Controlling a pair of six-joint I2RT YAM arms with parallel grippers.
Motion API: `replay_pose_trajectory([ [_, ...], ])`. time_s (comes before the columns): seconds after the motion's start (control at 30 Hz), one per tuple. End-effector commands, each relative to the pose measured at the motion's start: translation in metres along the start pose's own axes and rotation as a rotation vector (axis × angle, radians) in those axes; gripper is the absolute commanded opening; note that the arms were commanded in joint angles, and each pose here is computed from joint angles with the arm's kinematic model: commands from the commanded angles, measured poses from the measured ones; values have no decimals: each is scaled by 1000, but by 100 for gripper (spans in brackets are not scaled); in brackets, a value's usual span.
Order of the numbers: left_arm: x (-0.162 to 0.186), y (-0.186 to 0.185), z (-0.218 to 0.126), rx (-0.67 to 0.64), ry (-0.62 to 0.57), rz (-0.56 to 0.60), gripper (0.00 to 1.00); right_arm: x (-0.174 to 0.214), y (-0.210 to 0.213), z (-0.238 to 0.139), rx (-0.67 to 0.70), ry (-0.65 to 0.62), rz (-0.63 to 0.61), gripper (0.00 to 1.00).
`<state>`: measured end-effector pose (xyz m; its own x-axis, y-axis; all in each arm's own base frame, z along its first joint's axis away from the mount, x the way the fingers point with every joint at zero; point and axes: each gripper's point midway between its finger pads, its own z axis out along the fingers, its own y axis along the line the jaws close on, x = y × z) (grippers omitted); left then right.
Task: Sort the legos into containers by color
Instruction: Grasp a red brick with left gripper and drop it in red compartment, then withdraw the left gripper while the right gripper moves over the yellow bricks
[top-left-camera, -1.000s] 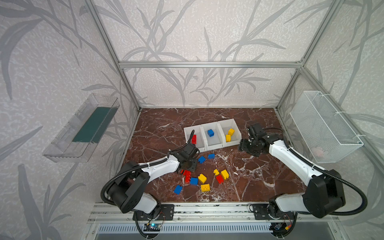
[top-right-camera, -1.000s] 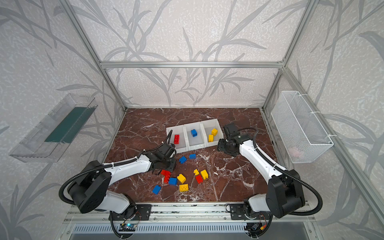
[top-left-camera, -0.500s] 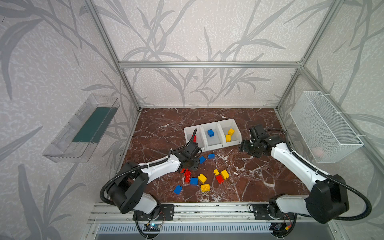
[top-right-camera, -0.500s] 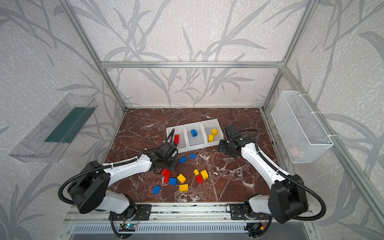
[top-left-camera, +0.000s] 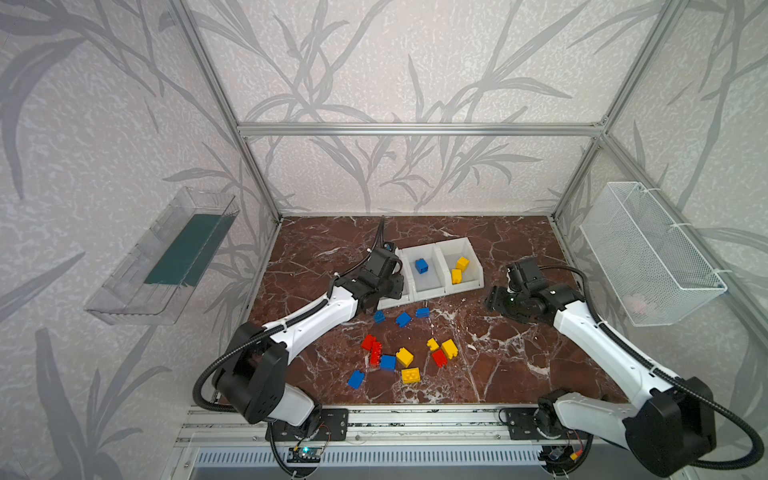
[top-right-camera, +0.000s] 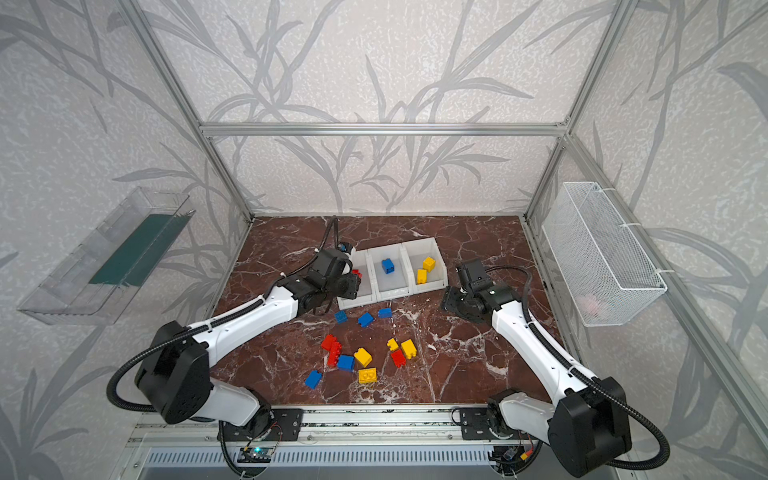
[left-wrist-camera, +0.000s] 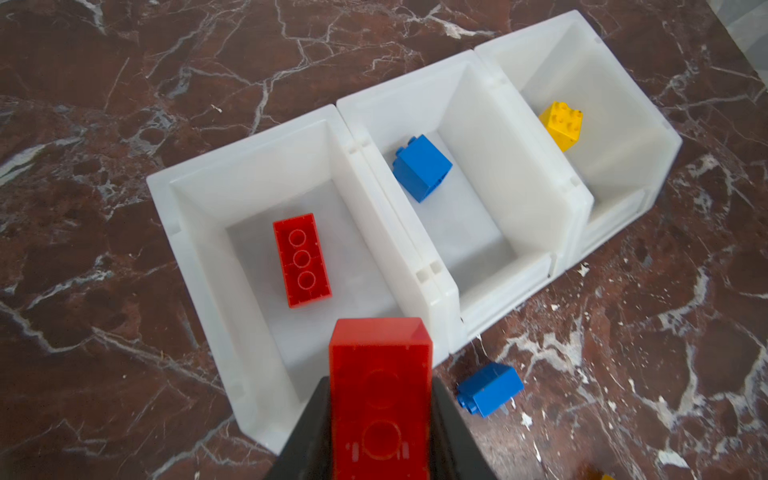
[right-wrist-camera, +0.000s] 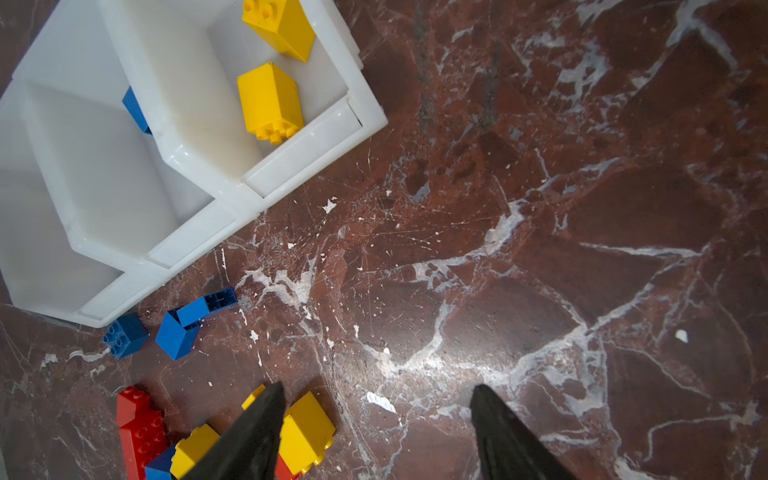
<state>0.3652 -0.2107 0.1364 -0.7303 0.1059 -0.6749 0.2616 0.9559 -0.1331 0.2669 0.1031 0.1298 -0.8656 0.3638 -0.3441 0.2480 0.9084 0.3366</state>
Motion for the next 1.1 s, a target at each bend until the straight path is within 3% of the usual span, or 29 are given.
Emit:
replay_pose_trajectory([
  [0.0,-2,6,17,-4,28,0,28,4,-5,-5,-13,-24,2,72],
  [0.43,-2,21,39,3,54,-47,32,9,-15,-11,-11,-68,21,72],
  [0.7,-8,17,40,37,50,-47,60,8,-14,-14,-11,-69,16,72],
  [1.07,-8,29,14,-5,0,-101,60,7,-5,-12,-46,-49,-40,72],
])
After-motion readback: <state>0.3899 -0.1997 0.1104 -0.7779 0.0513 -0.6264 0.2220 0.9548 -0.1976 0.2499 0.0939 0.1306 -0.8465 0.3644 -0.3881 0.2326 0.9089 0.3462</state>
